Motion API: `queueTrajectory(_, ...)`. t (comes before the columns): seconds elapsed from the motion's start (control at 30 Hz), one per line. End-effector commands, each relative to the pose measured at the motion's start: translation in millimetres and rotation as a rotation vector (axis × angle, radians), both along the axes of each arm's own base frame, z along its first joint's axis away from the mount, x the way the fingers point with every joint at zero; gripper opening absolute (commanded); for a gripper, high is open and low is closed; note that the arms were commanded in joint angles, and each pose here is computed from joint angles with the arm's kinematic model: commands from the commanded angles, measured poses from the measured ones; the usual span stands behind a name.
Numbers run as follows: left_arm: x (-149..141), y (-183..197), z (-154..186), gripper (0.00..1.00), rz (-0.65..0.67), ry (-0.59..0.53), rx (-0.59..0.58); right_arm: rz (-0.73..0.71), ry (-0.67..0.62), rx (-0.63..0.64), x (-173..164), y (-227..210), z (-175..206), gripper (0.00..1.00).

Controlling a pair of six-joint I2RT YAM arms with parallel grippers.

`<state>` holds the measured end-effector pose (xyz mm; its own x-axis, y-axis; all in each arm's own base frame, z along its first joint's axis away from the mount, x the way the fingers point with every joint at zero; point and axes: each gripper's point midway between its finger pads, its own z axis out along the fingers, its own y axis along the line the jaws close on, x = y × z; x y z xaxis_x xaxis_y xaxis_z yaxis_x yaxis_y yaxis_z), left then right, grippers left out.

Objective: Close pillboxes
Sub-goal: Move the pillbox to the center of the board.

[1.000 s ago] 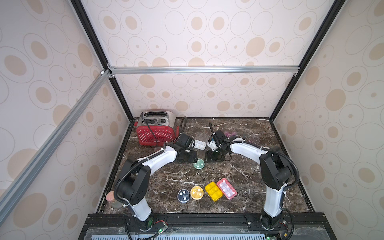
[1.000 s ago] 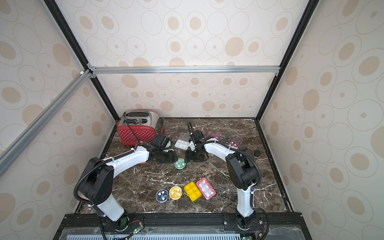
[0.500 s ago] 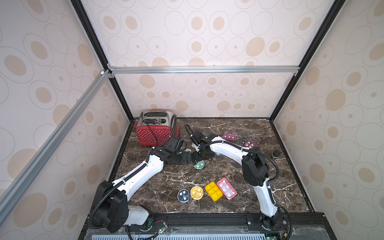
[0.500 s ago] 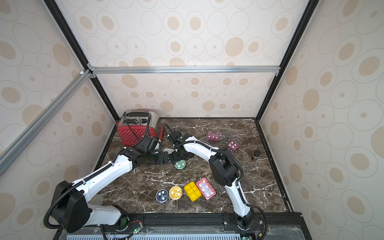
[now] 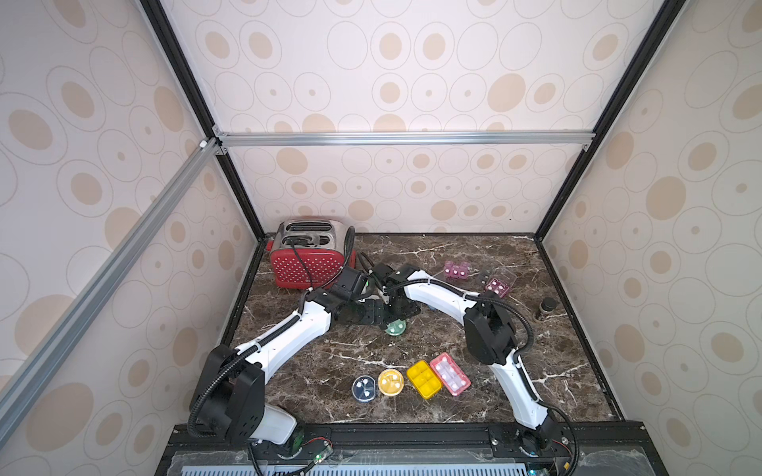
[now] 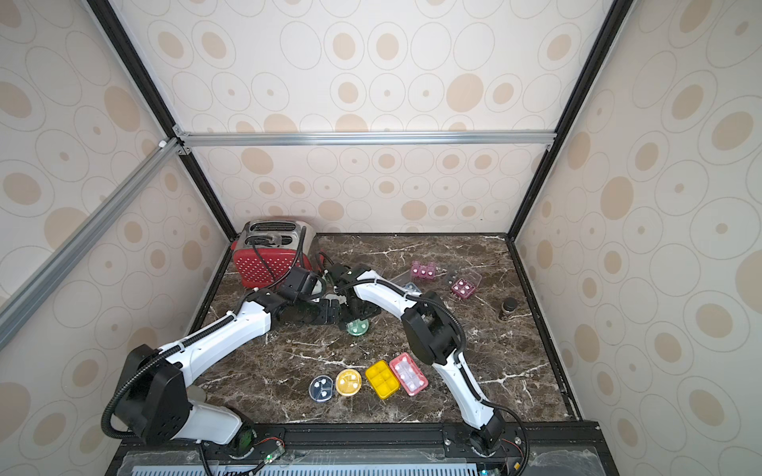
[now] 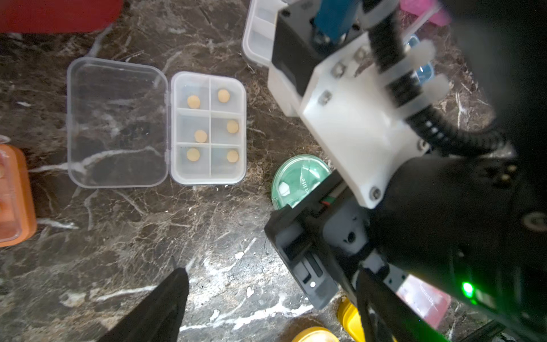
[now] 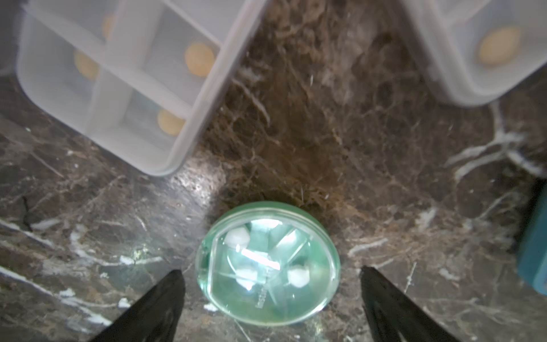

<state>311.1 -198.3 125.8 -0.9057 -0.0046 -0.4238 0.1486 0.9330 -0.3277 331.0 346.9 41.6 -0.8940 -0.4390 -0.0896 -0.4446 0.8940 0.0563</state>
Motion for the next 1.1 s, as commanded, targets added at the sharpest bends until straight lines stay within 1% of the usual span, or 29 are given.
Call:
queueTrajectory(0.0, 18, -20, 38, 0.9, -0.074, -0.047, -0.045, 0.013, 0.059, -0.016, -14, 8, -2, 0.9)
queueTrajectory(0.03, 22, -15, 47, 0.91, -0.062, -0.062, -0.013, -0.002, 0.032, -0.057, -8, 0, -4, 0.9)
queueTrajectory(0.07, 26, -11, 51, 0.91, -0.039, -0.082, -0.001, -0.01, 0.029, -0.064, -7, -1, -6, 0.91)
queueTrajectory(0.13, 31, -13, 59, 0.91, -0.018, -0.14, -0.037, -0.003, 0.057, -0.042, -11, 4, -6, 0.92)
queueTrajectory(0.2, 29, -14, 60, 0.91, -0.024, -0.138, -0.045, 0.006, 0.056, -0.056, -11, 2, -9, 0.93)
queueTrajectory(0.27, 27, -5, 52, 0.91, 0.018, -0.133, -0.019, 0.004, 0.039, -0.082, -8, -3, -12, 0.94)
queueTrajectory(0.37, 22, -6, 41, 0.91, 0.035, -0.126, -0.061, 0.019, 0.073, -0.066, -12, 2, -18, 0.97)
queueTrajectory(0.43, 15, 1, 33, 0.91, 0.042, -0.104, -0.032, 0.017, 0.065, -0.099, -10, -5, -21, 0.99)
queueTrajectory(0.47, 12, 8, 26, 0.91, 0.072, -0.099, -0.01, 0.006, 0.067, -0.109, -9, -8, -25, 1.0)
queueTrajectory(0.53, 7, 19, 18, 0.91, 0.131, -0.114, -0.013, -0.009, 0.111, -0.087, -15, -7, -30, 0.99)
queueTrajectory(0.6, 2, 20, 18, 0.9, 0.14, -0.128, -0.039, -0.008, 0.118, -0.062, -17, -5, -31, 0.99)
queueTrajectory(0.73, -11, 47, 11, 0.9, 0.21, -0.132, 0.047, -0.02, 0.11, -0.078, -18, -11, -34, 0.92)
queueTrajectory(0.83, -14, 50, 13, 0.89, 0.219, -0.159, 0.027, -0.018, 0.102, -0.096, -20, -18, -31, 0.85)
queueTrajectory(0.9, -17, 56, 15, 0.9, 0.216, -0.149, 0.067, -0.028, 0.077, -0.128, -19, -34, -28, 0.8)
queueTrajectory(0.97, -19, 64, 13, 0.9, 0.231, -0.15, 0.103, -0.055, 0.07, -0.121, -21, -47, -22, 0.74)
queueTrajectory(1.0, -20, 67, 11, 0.9, 0.241, -0.155, 0.11, -0.069, 0.056, -0.111, -22, -54, -17, 0.72)
queueTrajectory(1.07, -20, 69, 3, 0.9, 0.262, -0.17, 0.101, -0.103, 0.041, -0.099, -26, -70, -7, 0.71)
